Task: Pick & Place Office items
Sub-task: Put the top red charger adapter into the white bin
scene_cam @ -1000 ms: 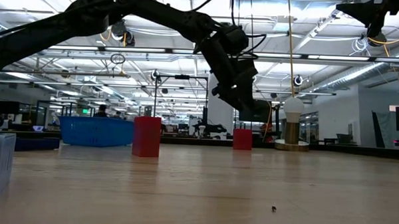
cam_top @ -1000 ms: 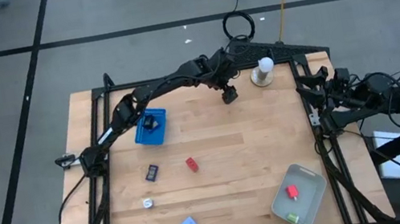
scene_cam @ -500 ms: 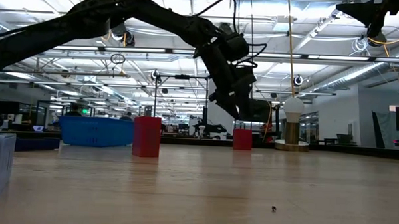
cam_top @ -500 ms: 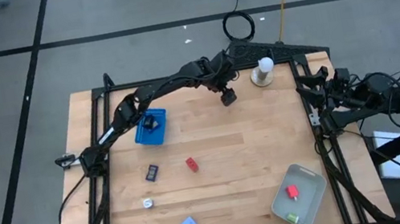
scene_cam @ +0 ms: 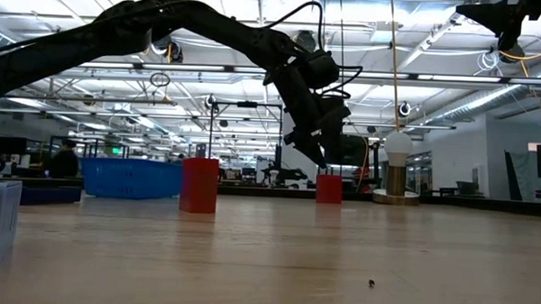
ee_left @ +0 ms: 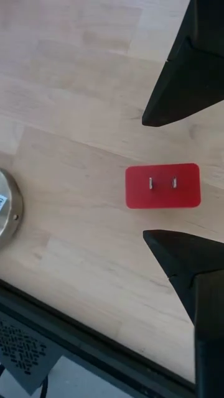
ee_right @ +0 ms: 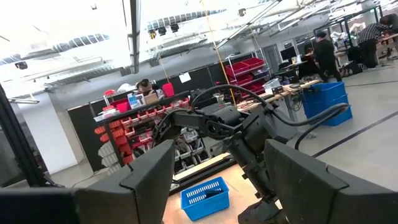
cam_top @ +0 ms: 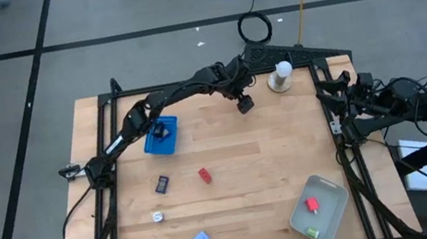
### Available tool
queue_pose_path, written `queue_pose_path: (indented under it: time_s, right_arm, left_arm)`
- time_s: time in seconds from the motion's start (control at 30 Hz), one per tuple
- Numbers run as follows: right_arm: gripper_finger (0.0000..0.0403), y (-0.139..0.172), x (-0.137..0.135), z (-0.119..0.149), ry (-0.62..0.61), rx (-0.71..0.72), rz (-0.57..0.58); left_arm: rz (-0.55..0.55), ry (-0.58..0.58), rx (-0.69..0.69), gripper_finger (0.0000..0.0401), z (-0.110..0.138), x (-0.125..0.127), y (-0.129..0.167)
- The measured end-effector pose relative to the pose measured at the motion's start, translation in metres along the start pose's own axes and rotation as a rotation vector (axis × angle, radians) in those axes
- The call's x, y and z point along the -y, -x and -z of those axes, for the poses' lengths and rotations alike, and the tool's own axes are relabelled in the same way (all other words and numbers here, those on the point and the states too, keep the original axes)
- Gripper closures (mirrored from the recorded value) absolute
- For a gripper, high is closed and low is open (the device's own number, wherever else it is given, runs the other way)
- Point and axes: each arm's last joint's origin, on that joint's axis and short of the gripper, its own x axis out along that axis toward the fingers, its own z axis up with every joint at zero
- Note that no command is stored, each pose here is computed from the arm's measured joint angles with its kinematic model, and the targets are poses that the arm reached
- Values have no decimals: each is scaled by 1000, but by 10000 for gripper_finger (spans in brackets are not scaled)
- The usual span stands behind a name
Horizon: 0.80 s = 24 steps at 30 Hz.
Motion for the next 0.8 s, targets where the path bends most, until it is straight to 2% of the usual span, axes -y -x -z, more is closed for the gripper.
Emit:
queue_pose_path:
  time_s: [0.27, 0.6, 0.8]
  right_arm:
    - [161, 0, 0, 0, 0, 0, 0]
    - [161, 0, 0, 0, 0, 0, 0]
    - [161, 0, 0, 0, 1, 0, 0]
  left_arm:
    - [-3, -1, 6, 119, -1, 0, 0]
    - [-71, -9, 0, 119, 0, -3, 0]
    - [-74, -7, 1, 119, 0, -5, 0]
